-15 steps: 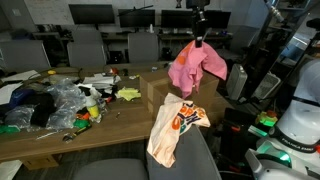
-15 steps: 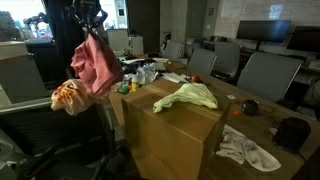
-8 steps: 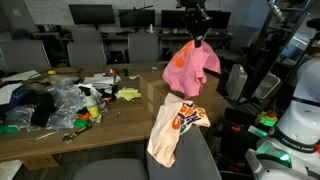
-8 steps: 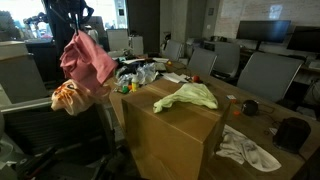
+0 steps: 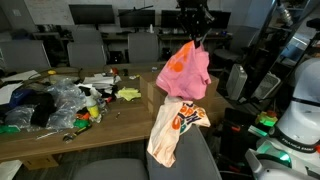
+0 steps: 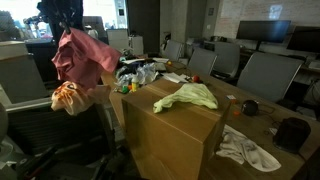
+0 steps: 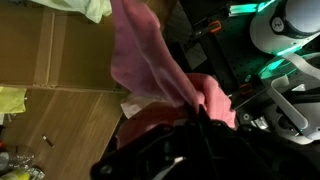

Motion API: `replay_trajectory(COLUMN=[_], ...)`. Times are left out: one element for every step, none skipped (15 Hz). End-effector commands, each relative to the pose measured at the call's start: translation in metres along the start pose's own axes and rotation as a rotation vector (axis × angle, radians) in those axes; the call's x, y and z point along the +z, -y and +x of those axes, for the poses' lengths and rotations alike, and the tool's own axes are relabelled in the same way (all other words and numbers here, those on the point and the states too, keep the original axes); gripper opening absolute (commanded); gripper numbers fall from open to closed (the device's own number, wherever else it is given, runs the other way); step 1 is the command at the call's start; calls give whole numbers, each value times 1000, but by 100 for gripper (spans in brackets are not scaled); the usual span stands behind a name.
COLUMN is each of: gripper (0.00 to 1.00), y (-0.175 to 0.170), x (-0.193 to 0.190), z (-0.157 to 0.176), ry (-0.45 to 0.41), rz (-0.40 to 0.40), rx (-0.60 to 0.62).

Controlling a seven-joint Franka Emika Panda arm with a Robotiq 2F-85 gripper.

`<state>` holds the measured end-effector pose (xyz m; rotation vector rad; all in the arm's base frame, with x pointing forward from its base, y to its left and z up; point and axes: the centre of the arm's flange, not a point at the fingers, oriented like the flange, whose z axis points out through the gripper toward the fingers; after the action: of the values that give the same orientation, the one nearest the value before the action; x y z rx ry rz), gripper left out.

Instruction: Move the peach and pink shirt from the box to the backrest of the chair

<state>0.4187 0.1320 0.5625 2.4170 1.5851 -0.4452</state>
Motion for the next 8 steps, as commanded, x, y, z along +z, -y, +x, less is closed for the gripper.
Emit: replay_trajectory(gripper=[1,1,1,1,1,1,1,1], y=[28,33,37,39,41,40,39,37], x=[0,1,2,3,3,2,0,-1], z=[7,9,12,13,14,13,13,11], ry=[-15,-20,-24,-33,-44,-56,-76,-98], rz=[-22,-14,1,24,52,87,121,161], rx=[-67,-78,-86,-95,-108,-132,-160,-200])
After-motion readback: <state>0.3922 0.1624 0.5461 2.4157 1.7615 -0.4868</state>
